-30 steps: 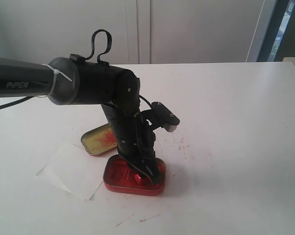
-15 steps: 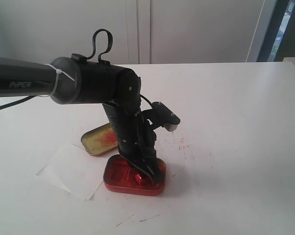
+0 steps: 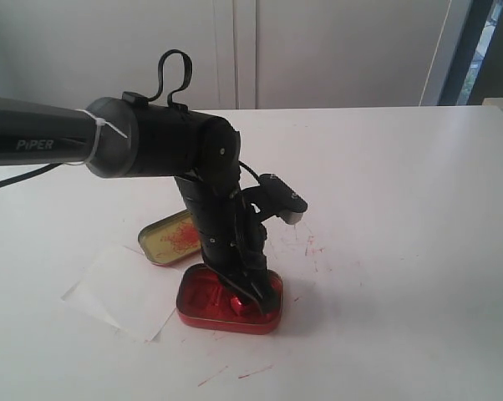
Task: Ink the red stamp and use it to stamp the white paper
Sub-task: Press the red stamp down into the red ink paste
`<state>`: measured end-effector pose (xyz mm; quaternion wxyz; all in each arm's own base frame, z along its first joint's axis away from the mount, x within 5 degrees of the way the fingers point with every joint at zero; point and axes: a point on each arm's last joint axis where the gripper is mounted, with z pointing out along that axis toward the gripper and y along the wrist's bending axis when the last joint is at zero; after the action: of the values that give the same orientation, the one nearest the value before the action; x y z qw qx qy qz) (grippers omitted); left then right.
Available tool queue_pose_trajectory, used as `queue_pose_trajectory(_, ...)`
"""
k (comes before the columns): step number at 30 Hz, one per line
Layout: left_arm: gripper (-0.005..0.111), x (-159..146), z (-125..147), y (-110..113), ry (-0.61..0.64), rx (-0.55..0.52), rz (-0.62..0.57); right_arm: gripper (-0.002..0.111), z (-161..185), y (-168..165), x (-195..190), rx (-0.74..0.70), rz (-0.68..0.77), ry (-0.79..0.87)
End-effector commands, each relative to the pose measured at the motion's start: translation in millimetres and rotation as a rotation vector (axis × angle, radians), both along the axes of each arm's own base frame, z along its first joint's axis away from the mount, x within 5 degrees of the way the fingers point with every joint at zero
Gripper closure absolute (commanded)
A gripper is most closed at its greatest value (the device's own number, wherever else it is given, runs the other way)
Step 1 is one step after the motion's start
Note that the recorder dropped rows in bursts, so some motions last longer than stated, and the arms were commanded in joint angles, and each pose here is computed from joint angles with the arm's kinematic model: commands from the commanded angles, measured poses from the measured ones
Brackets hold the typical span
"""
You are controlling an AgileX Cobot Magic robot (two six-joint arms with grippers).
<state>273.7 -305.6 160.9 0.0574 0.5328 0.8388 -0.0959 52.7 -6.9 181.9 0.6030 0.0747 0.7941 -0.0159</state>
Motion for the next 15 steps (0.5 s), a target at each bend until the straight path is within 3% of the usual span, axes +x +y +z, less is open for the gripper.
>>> queue_pose_trajectory(1,0.107,-6.7,-48.8,2.8,0.085,0.097,-0.007,0.108,-0.3,0.2,0.2,-0.005,0.005,-0.013)
queue_pose_trajectory(15,0.107,-7.6,-24.3,3.8,0.061,0.070,0.012,0.108,-0.3,0.2,0.2,-0.005,0.005,-0.013)
